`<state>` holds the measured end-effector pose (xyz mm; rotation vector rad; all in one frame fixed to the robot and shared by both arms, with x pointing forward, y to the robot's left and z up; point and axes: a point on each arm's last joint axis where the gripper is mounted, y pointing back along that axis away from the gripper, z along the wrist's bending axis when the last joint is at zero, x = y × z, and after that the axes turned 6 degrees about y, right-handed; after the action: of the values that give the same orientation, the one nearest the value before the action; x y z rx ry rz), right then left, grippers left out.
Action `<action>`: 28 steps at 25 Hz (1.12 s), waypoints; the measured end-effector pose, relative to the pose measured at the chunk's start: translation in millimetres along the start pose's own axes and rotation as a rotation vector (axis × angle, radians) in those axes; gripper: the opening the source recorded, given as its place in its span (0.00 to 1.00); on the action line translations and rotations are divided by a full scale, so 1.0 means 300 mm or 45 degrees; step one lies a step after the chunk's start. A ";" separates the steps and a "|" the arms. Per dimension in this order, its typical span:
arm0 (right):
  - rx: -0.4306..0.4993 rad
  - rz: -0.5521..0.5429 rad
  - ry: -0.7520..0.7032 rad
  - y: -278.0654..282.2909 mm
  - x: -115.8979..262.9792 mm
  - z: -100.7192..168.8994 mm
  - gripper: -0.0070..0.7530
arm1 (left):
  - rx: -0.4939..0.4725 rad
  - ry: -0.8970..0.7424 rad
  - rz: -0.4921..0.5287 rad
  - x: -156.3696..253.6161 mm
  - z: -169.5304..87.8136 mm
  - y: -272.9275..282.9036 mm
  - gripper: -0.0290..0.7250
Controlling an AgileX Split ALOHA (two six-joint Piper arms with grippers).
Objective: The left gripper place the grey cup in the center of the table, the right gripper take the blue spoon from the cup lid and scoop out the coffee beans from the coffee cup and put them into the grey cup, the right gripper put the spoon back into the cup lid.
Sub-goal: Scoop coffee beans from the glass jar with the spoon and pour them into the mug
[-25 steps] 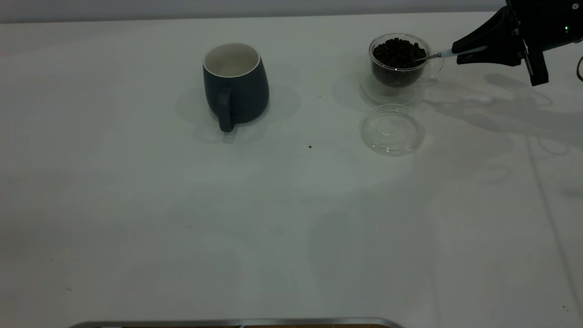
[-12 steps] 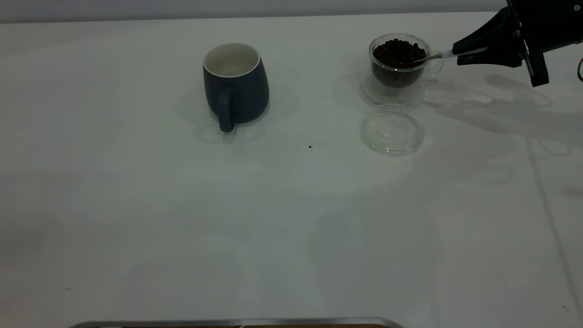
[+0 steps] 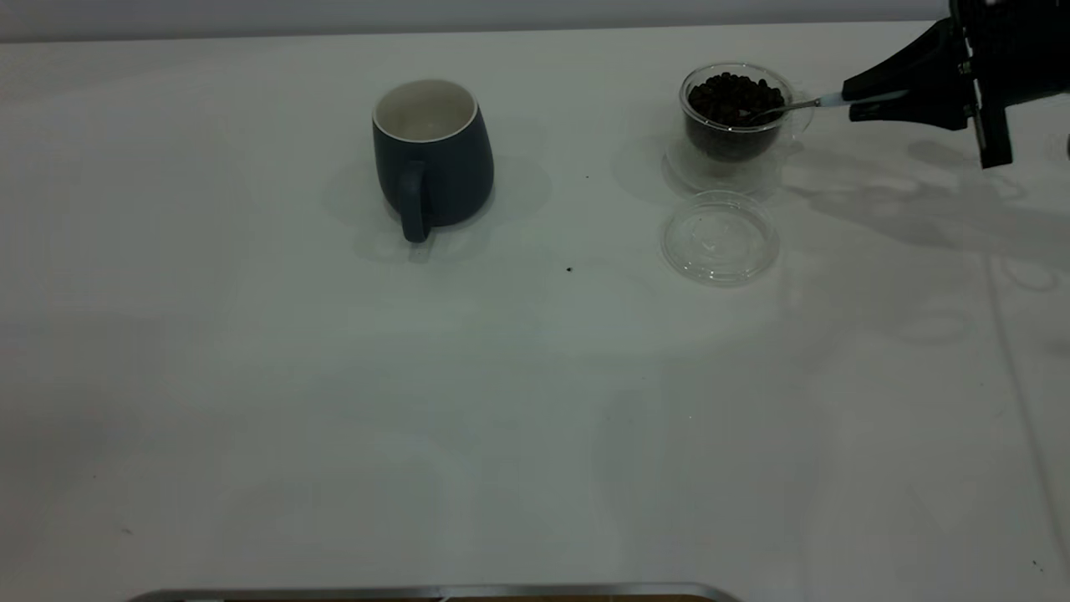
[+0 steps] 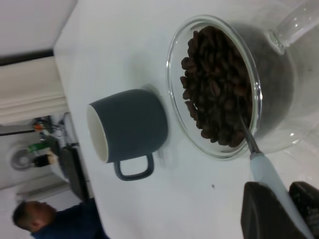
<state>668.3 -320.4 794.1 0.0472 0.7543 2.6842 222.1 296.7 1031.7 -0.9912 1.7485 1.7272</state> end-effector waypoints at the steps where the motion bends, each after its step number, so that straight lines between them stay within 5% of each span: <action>1: -0.012 0.003 -0.015 -0.006 0.003 -0.008 0.15 | 0.000 0.000 0.000 0.000 0.000 0.000 0.66; 28: -0.120 -0.018 -0.033 0.041 -0.004 -0.031 0.15 | 0.000 0.000 0.000 0.000 0.000 0.000 0.66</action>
<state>664.4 -335.2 792.6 0.0530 0.6174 2.6969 222.1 296.7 1031.7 -0.9912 1.7485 1.7272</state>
